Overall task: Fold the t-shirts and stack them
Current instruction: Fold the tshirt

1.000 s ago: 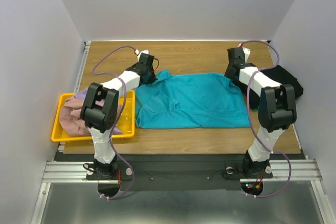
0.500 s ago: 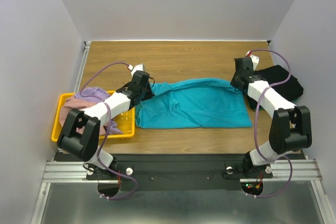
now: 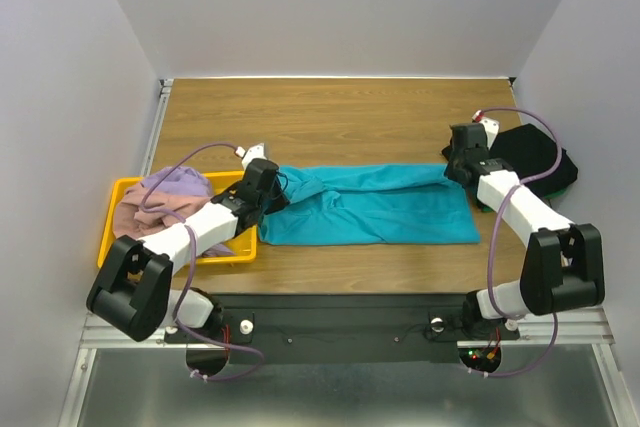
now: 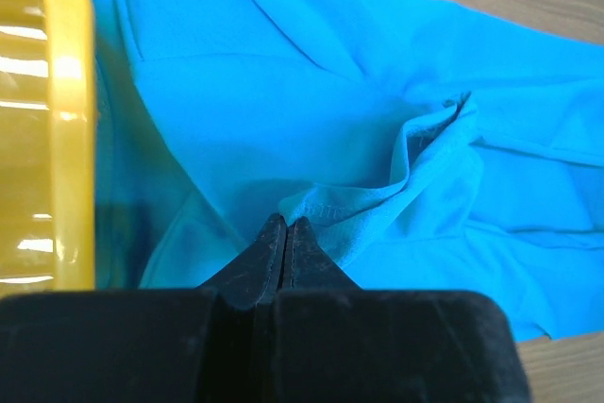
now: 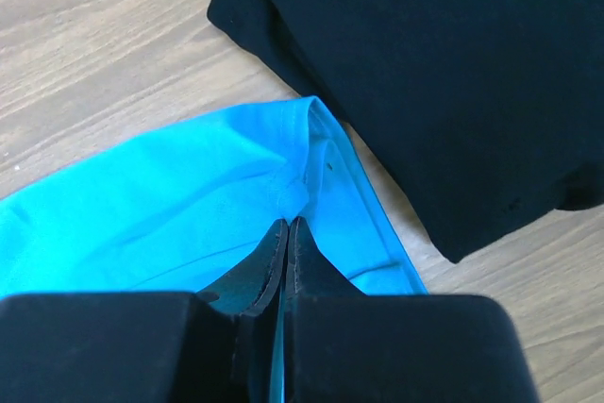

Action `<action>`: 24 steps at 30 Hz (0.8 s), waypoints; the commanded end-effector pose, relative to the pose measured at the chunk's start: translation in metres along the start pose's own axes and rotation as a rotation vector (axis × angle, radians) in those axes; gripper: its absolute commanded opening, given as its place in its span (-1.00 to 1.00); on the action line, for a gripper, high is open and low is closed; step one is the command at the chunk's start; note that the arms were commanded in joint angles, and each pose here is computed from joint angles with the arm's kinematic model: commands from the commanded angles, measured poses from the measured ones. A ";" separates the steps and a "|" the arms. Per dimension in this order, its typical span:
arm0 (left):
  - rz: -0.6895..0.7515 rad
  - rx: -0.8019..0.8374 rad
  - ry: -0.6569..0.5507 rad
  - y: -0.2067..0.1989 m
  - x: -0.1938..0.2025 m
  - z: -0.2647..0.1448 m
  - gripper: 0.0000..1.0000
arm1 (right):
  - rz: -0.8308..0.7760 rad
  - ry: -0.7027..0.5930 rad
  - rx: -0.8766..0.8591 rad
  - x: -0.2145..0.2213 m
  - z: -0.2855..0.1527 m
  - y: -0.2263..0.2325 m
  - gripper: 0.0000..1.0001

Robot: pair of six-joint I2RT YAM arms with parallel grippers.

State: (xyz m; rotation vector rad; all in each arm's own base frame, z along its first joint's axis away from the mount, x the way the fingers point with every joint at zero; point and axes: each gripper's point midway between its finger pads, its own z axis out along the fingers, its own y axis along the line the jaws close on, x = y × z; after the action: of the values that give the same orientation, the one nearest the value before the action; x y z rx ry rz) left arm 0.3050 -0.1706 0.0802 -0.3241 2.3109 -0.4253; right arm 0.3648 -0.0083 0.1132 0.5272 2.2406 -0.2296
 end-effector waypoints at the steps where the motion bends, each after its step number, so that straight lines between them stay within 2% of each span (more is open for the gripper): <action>1: -0.026 0.023 -0.002 -0.001 0.010 -0.006 -1.00 | 0.030 -0.056 0.020 -0.008 -0.009 -0.011 -0.99; 3: -0.035 0.011 0.018 0.005 0.019 -0.005 -1.00 | 0.025 -0.053 0.040 -0.003 -0.008 -0.016 -0.98; 7: -0.047 -0.011 0.034 0.010 0.025 -0.006 -1.00 | 0.026 -0.019 0.065 0.015 -0.004 -0.023 -0.82; 8: -0.046 -0.031 0.043 0.014 0.028 -0.008 -0.89 | 0.027 -0.017 0.082 0.018 -0.003 -0.027 -0.76; 9: -0.040 -0.051 0.039 0.014 0.024 -0.012 -0.29 | 0.021 -0.007 0.102 0.022 -0.004 -0.032 -0.72; 11: -0.032 -0.051 0.026 0.008 0.021 -0.019 0.21 | 0.037 -0.015 0.184 0.024 -0.006 -0.046 -0.58; 12: -0.012 -0.014 0.005 -0.008 0.016 -0.028 0.50 | 0.029 0.005 0.227 0.028 -0.010 -0.055 -0.37; 13: 0.004 -0.011 0.009 -0.012 0.018 -0.033 0.63 | 0.052 -0.007 0.256 0.024 -0.014 -0.060 -0.17; 14: 0.005 0.002 0.000 -0.019 0.016 -0.039 0.71 | 0.062 -0.028 0.295 0.016 -0.019 -0.067 0.20; 15: 0.009 0.020 -0.019 -0.028 0.011 -0.045 0.76 | 0.069 -0.028 0.308 0.014 -0.023 -0.069 0.77; 16: 0.017 0.053 -0.025 -0.038 0.011 -0.053 0.94 | 0.087 -0.031 0.321 0.010 -0.032 -0.073 0.99; 18: 0.023 0.084 -0.041 -0.050 0.005 -0.060 0.97 | 0.103 -0.032 0.296 0.008 -0.039 -0.071 1.00; 24: 0.044 0.074 -0.108 -0.065 -0.020 -0.057 0.97 | 0.112 -0.009 0.054 -0.003 -0.053 -0.033 1.00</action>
State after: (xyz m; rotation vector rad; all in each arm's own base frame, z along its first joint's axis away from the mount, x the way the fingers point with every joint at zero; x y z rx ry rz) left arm 0.2669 -0.2129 0.1367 -0.2429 2.2527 -0.5124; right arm 0.3044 -0.0378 0.1289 0.7084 2.2117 -0.3806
